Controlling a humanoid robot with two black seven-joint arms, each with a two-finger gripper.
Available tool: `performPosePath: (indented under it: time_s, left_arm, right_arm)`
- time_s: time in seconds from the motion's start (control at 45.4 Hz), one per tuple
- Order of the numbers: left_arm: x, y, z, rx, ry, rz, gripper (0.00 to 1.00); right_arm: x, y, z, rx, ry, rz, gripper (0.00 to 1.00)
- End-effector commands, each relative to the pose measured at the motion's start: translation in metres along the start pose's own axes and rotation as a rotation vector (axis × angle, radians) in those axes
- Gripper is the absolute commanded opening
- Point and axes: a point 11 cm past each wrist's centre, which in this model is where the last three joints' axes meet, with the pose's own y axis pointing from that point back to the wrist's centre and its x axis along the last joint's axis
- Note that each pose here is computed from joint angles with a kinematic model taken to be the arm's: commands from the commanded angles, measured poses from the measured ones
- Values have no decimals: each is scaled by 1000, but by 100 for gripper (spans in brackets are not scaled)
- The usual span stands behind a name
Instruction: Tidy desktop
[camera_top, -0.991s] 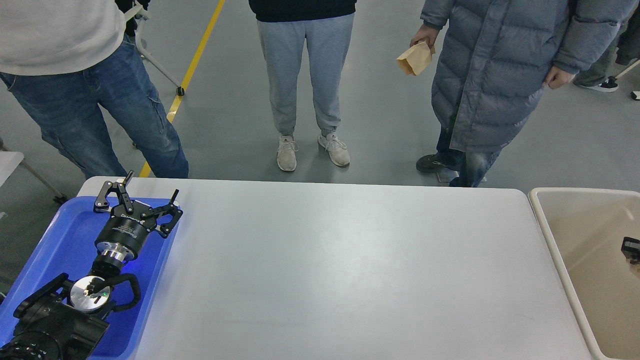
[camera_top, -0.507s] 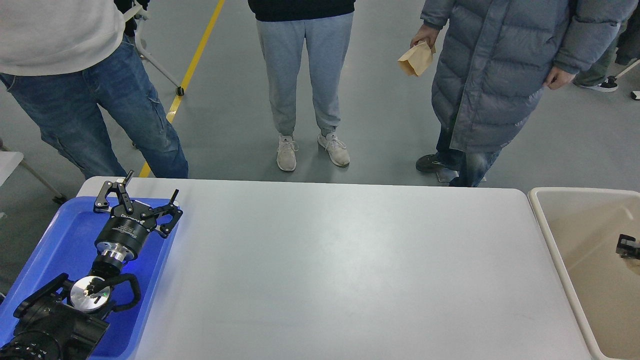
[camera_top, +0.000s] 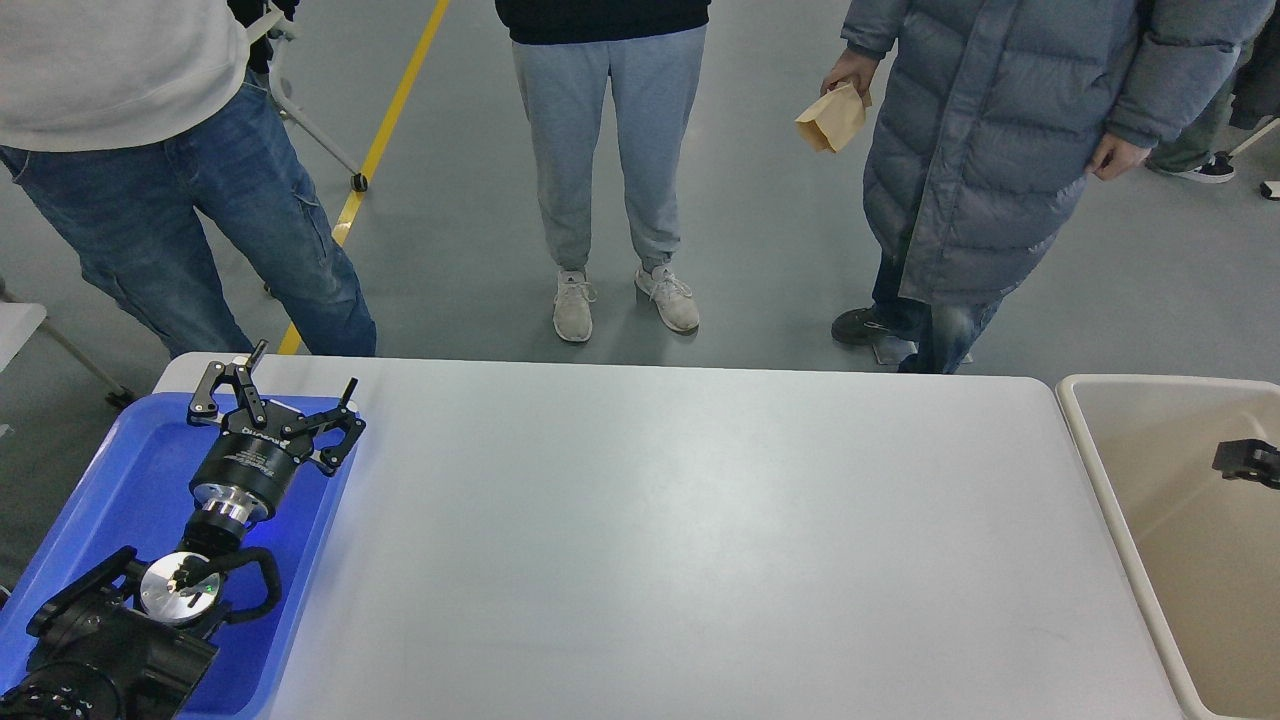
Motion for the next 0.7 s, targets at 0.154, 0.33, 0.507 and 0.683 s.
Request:
performPosePath:
  time_s: [0.154, 0.33, 0.507, 0.683]
  left_arm:
    - [0, 0, 0, 0, 0, 0, 100]
    - [0, 0, 1, 0, -1, 0, 100]
    - [0, 0, 1, 0, -1, 0, 100]
    - [0, 0, 1, 0, -1, 0, 100]
  right_arm:
    - [60, 29, -19, 114, -142, 126, 99]
    - [109, 58, -34, 185, -194, 233, 99]
    - [142, 81, -57, 313, -294, 315, 100]
    - [156, 98, -97, 535, -454, 329, 100]
